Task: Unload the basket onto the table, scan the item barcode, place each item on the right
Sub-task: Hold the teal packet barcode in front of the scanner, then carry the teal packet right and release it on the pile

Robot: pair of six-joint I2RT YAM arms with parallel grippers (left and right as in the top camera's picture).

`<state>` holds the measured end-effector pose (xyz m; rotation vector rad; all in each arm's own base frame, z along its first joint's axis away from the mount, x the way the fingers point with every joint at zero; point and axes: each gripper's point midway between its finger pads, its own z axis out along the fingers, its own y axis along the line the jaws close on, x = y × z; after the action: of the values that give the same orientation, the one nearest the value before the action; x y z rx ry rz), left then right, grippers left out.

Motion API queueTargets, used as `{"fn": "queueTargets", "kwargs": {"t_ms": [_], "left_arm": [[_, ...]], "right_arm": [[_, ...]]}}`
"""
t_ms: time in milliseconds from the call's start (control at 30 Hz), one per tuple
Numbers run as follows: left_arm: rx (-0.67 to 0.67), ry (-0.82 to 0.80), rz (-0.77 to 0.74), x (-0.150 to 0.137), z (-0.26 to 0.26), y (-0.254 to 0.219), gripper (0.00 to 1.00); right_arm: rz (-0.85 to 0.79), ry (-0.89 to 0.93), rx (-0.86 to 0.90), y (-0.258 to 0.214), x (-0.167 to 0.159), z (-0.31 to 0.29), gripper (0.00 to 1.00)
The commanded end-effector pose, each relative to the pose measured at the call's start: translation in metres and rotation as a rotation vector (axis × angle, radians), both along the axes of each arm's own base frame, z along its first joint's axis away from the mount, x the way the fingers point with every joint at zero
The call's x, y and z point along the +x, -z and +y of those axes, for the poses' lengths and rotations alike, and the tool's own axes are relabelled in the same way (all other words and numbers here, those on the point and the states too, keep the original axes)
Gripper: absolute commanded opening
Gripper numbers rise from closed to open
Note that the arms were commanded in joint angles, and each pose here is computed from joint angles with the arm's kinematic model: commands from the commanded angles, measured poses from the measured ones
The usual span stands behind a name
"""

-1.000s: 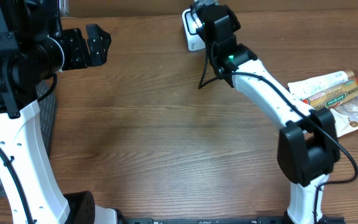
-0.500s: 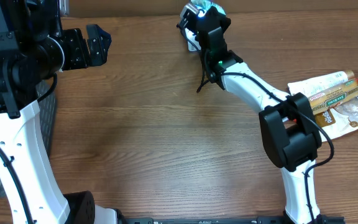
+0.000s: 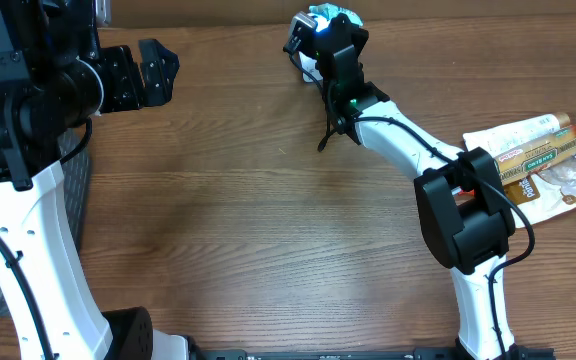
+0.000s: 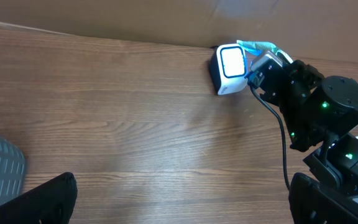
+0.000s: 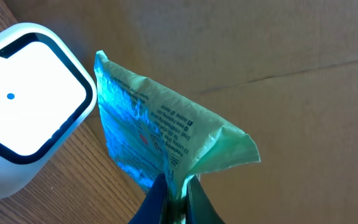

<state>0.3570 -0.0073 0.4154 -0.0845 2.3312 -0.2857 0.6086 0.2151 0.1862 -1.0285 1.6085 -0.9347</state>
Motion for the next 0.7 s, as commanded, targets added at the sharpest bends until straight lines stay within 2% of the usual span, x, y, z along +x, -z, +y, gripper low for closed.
{"fn": "queueTargets", "kwargs": {"t_ms": [0, 167, 400, 500, 667], "left_arm": [[0.004, -0.009, -0.008, 0.002, 0.004, -0.002, 1.00], [0.004, -0.009, -0.008, 0.002, 0.004, -0.002, 1.00], [0.004, -0.009, -0.009, 0.002, 0.004, -0.002, 1.00], [0.005, -0.009, -0.008, 0.002, 0.004, -0.002, 1.00], [0.005, -0.009, -0.008, 0.002, 0.004, -0.002, 1.00]], "right_arm": [[-0.044, -0.002, 0.020, -0.020, -0.001, 0.008, 0.04], [-0.050, -0.002, 0.056, -0.022, -0.002, 0.010, 0.04], [-0.062, 0.039, 0.271, -0.061, -0.017, 0.005, 0.04], [-0.021, 0.036, 0.405, -0.088, -0.038, 0.005, 0.04], [0.175, -0.066, 0.784, -0.133, -0.096, 0.017, 0.04]]}}
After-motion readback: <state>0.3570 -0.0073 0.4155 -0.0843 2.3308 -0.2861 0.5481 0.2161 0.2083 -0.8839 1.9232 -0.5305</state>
